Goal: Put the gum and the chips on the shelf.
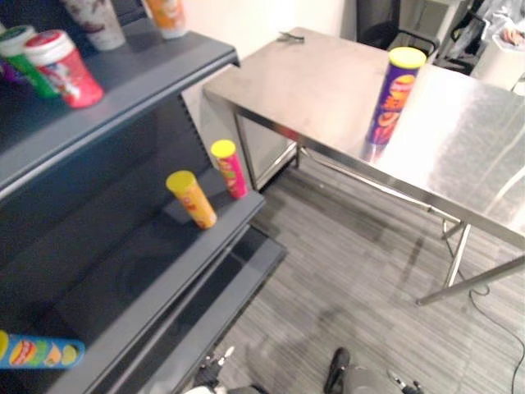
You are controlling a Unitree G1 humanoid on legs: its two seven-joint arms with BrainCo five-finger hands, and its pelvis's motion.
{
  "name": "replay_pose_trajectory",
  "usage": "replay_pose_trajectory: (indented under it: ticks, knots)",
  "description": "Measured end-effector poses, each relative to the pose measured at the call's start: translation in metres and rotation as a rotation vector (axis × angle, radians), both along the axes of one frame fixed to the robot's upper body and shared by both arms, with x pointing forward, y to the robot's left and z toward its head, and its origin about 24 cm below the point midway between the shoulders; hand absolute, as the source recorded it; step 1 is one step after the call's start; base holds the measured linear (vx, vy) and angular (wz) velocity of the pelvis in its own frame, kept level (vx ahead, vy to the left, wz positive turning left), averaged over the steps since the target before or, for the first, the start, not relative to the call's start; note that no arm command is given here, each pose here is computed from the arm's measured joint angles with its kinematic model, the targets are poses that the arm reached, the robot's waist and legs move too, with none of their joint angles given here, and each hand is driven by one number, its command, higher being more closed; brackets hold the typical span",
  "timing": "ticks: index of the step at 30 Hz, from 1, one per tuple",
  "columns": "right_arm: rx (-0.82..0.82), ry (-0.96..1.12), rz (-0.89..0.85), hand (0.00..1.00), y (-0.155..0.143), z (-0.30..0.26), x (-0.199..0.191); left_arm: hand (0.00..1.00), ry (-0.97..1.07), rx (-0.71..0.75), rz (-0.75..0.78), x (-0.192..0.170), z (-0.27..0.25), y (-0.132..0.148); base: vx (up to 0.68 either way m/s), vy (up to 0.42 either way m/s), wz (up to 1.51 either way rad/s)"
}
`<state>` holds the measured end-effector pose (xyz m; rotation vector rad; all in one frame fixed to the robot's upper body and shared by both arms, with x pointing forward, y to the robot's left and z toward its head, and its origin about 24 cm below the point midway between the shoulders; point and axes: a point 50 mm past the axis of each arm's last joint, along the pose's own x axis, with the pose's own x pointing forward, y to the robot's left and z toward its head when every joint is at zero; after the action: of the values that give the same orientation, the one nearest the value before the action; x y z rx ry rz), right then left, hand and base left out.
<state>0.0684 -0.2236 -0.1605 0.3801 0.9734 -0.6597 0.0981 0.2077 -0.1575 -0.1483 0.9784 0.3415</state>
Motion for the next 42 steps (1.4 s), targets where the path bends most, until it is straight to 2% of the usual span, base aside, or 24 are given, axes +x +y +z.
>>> replay_pose_trajectory:
  ticks: [8,14,19,26,28,30,32,37,42]
  knots:
    - [0.003,-0.023,-0.022,0.0,-0.002,0.001,0.009,0.0,0.003,-0.012,0.018,0.0,-0.001,-0.003,0.03,-0.073,-0.23]
    - [0.042,-0.001,-0.099,0.0,-0.001,-0.003,-0.005,0.0,-0.021,-0.049,0.17,-0.005,-0.001,0.003,0.09,-0.196,-0.57]
    - [-0.008,0.017,-0.156,0.0,-0.024,0.0,-0.02,0.0,-0.051,-0.079,0.17,0.0,0.0,-0.007,0.13,-0.073,-1.08]
    - [-0.027,0.0,-0.234,0.0,-0.033,0.003,-0.028,0.0,-0.084,-0.094,0.18,0.005,0.002,-0.009,0.27,0.148,-1.0]
    - [-0.017,-0.012,-0.261,0.0,-0.029,0.002,-0.029,0.0,-0.078,-0.098,0.188,0.003,0.001,-0.01,0.37,0.357,-1.04]
    - [0.058,-0.009,-0.265,0.0,-0.003,-0.004,-0.029,0.0,-0.066,-0.08,0.198,0.0,0.001,-0.002,0.31,0.333,-0.68]
    - [0.093,-0.002,-0.264,0.0,0.008,-0.007,-0.029,0.0,-0.046,-0.07,0.195,-0.004,0.0,0.001,0.2,0.29,-0.79]
    - [0.108,-0.044,-0.225,0.0,0.01,-0.005,-0.005,0.0,-0.004,-0.051,0.122,-0.009,-0.003,0.0,0.07,0.196,-0.99]
    - [0.105,0.01,-0.207,0.0,0.011,-0.008,-0.017,0.0,0.022,-0.051,0.04,-0.009,-0.005,-0.009,0.02,0.039,-0.03]
